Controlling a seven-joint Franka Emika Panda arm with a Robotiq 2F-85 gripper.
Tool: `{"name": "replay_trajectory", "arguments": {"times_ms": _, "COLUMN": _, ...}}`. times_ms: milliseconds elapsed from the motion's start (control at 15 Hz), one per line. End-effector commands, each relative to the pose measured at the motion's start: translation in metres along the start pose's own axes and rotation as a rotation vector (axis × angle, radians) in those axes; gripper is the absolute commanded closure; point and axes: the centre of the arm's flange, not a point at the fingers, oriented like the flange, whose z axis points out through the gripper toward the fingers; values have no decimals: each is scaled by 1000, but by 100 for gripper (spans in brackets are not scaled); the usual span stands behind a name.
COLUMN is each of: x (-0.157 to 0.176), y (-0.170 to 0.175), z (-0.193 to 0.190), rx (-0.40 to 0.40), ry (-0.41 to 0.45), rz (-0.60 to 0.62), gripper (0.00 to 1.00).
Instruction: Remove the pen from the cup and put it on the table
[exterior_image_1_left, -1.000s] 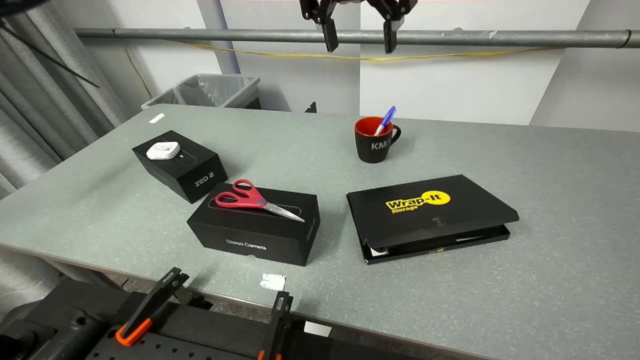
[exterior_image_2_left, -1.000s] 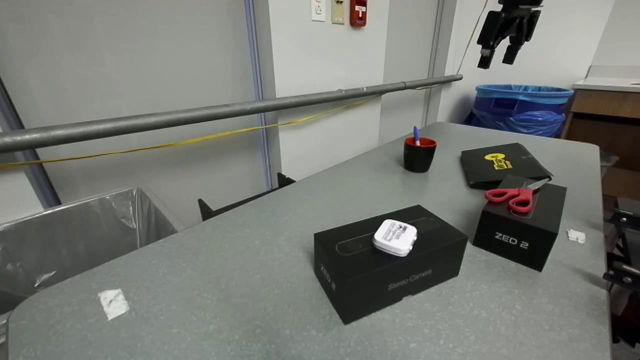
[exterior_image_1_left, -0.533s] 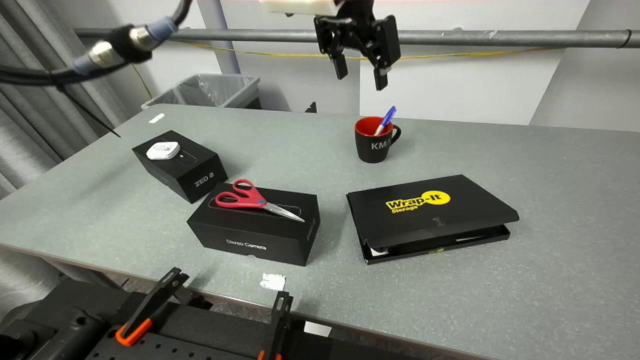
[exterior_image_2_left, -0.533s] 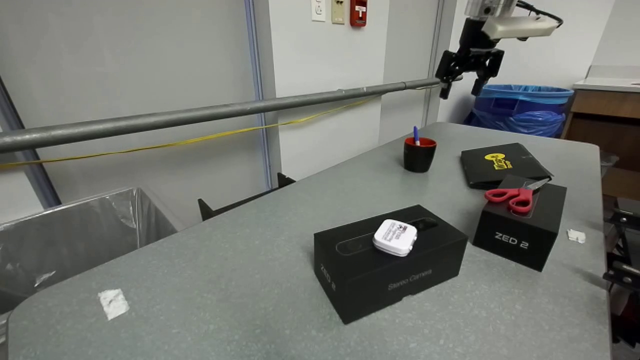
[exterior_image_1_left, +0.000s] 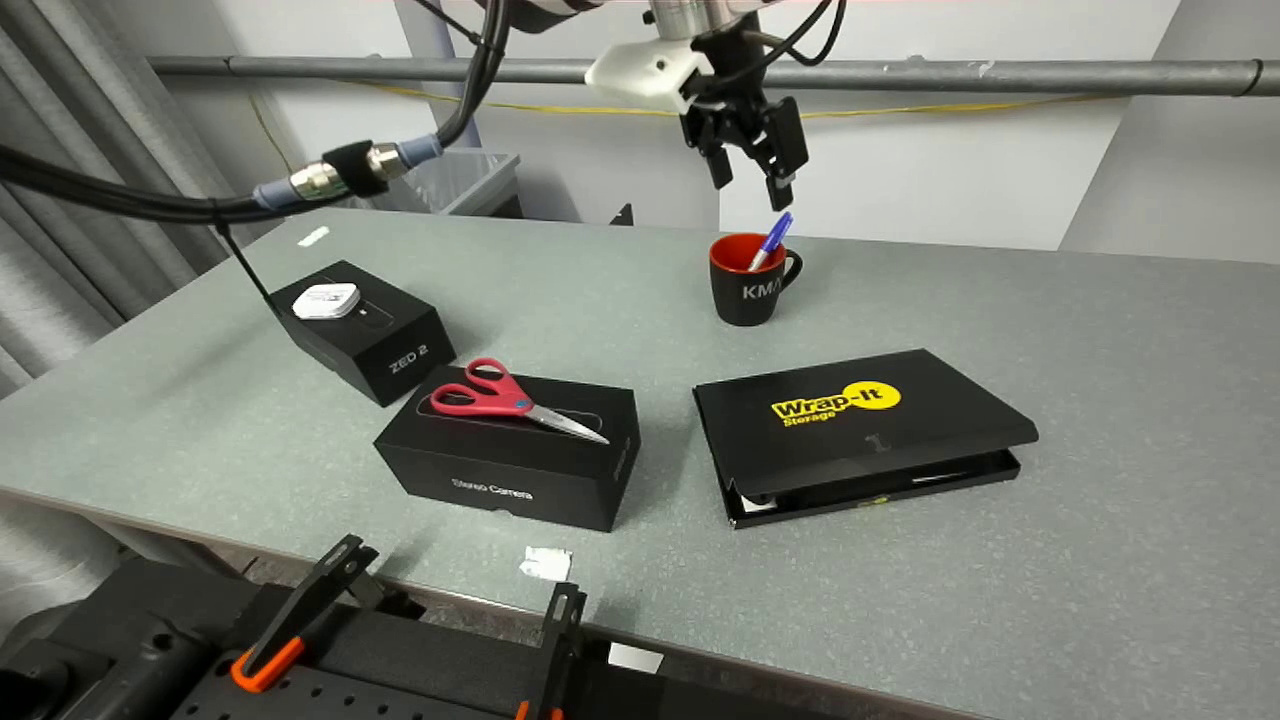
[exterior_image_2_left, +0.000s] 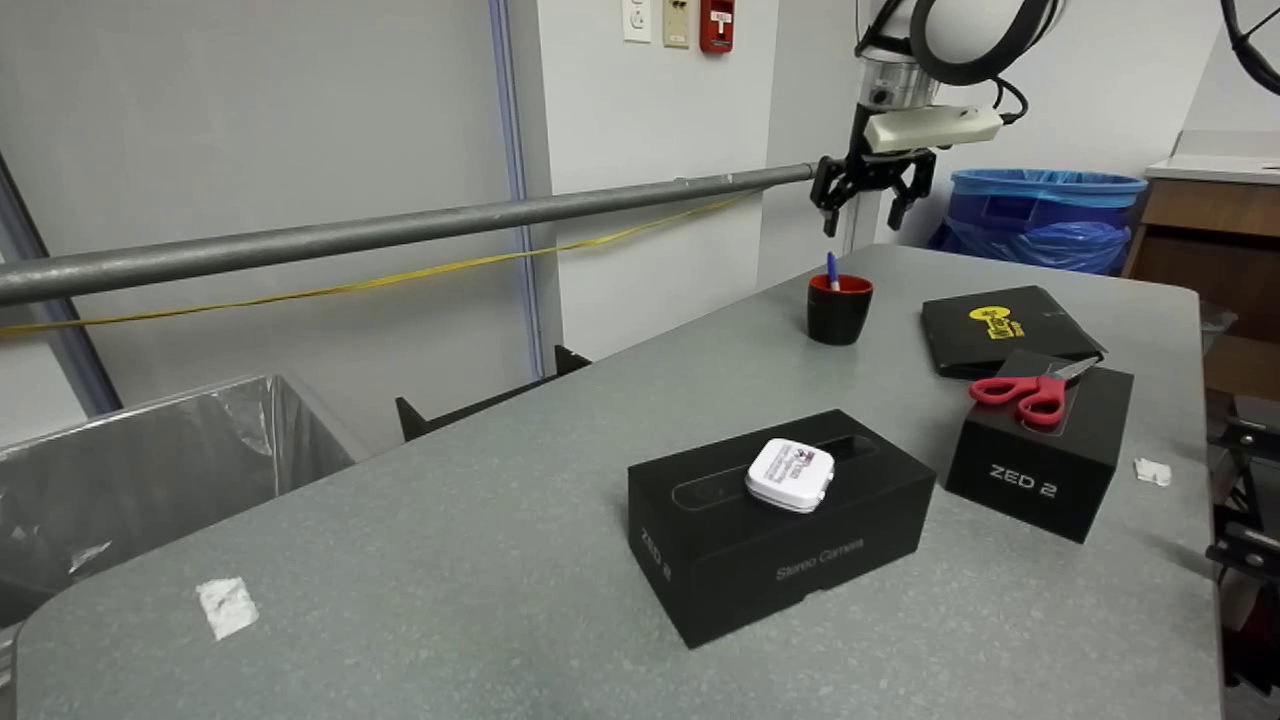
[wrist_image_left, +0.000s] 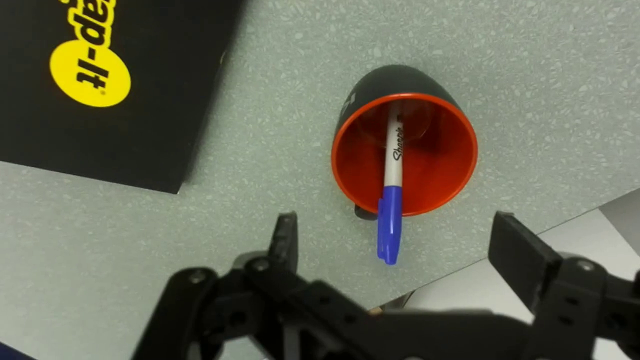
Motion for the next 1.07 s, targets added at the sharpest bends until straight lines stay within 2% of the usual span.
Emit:
{"name": "replay_trajectory", "arguments": {"times_ms": 0, "x": 1, "y": -1, "z": 1, "rx": -1, "ry": 1, "rz": 0, "gripper": 0}}
{"name": "replay_trajectory", "arguments": {"times_ms": 467, "x": 5, "y": -14, "z": 21, "rx": -10, "ry": 29, "rz": 25, "gripper": 0}}
{"name": "replay_trajectory", "arguments": {"times_ms": 1000, "x": 24, "y": -31, "z": 48, "rx": -39, "ry": 116, "rz": 105, "gripper": 0}}
